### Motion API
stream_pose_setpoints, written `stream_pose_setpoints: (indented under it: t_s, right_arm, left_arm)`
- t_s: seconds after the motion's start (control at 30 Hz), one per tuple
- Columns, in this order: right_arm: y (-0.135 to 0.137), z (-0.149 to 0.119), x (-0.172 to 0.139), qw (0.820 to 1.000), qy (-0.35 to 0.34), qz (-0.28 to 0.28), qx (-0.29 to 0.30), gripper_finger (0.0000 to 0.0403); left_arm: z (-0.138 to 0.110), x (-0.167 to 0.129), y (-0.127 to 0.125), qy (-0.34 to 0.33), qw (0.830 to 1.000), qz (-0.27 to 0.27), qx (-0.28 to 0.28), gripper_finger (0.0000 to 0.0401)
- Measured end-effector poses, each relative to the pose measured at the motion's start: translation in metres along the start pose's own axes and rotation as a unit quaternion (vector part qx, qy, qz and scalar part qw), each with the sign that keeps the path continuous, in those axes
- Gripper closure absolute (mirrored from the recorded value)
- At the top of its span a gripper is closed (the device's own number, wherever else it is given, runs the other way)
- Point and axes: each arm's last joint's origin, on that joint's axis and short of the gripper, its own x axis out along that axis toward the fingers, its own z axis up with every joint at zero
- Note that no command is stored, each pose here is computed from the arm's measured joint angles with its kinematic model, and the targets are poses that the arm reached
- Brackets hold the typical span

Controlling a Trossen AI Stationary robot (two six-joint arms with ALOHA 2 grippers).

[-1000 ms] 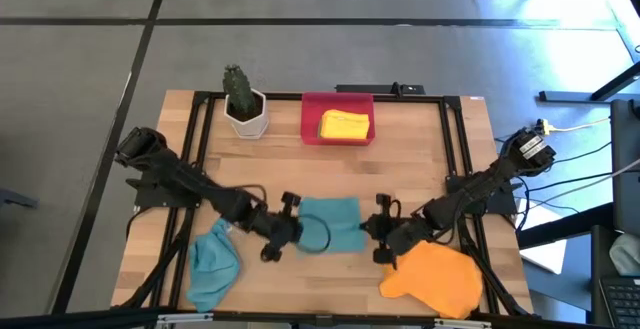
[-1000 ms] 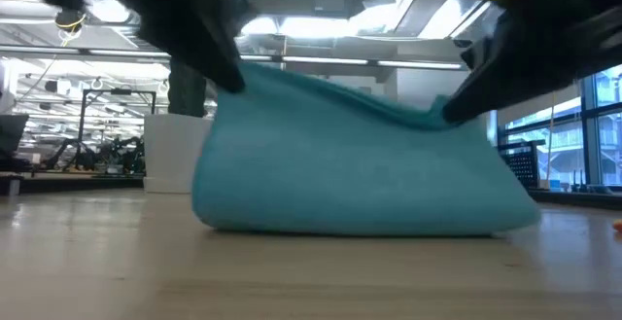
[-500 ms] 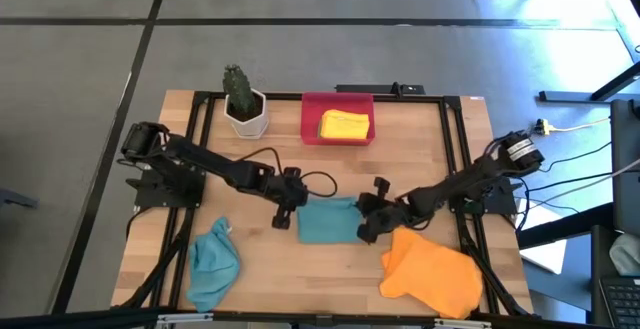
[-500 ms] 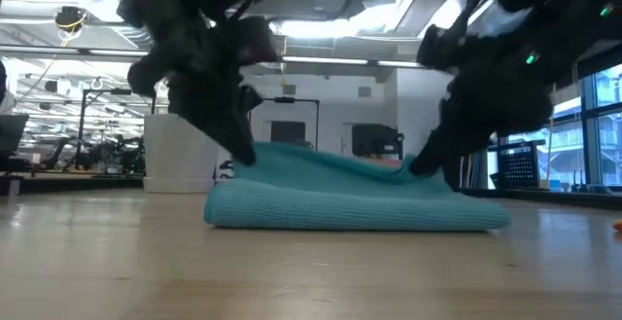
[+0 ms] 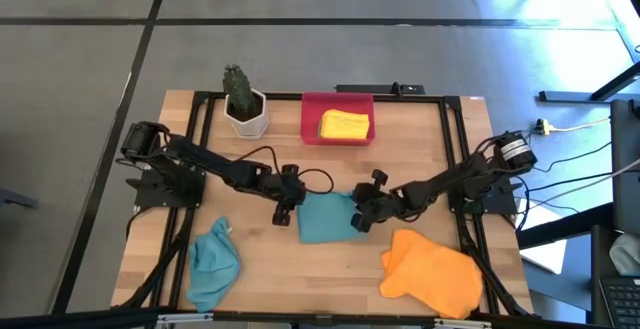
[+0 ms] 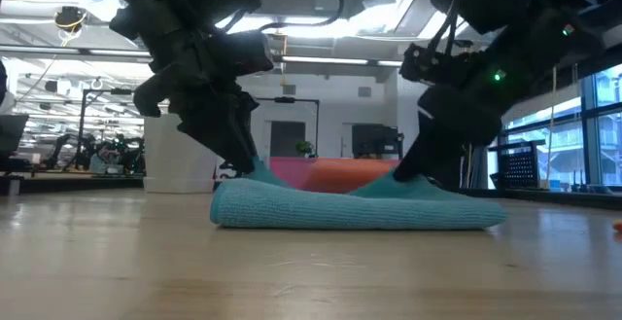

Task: Fold microfiber towels
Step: Fold the top blue microfiber cloth

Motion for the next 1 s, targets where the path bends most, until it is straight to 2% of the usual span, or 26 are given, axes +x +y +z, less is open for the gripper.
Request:
stream_pose_setpoints:
  t_s: [0.1, 0.33, 0.47, 0.6, 0.77, 0.93, 1.0]
  right_arm:
    - [-0.004, 0.005, -0.009, 1.000, -0.001, 0.000, 0.001, 0.0281]
    - [-0.008, 0.014, -0.028, 1.000, -0.017, 0.013, -0.005, 0.0255]
    - [0.002, 0.013, -0.034, 0.997, -0.020, 0.060, -0.037, 0.0254]
    - [0.015, 0.007, -0.040, 0.991, -0.013, 0.115, -0.064, 0.0254]
    - [0.027, 0.000, -0.049, 0.987, -0.014, 0.139, -0.080, 0.0254]
    - [0.036, -0.002, -0.052, 0.985, -0.025, 0.161, -0.064, 0.0254]
    - [0.040, -0.005, -0.052, 0.980, -0.010, 0.191, -0.060, 0.0254]
  left_arm:
    - [-0.001, -0.001, 0.001, 0.006, 1.000, 0.015, 0.000, 0.0309]
    - [0.005, -0.013, -0.006, 0.017, 1.000, 0.007, 0.009, 0.0308]
    - [0.009, -0.024, -0.018, 0.016, 1.000, -0.006, 0.023, 0.0311]
    - [0.012, -0.027, -0.041, -0.009, 0.999, -0.032, 0.044, 0.0308]
    - [0.014, -0.023, -0.072, -0.040, 0.993, -0.062, 0.093, 0.0310]
    - [0.014, -0.019, -0.080, -0.058, 0.988, -0.036, 0.142, 0.0308]
    - [0.015, -0.019, -0.079, -0.058, 0.987, -0.026, 0.148, 0.0308]
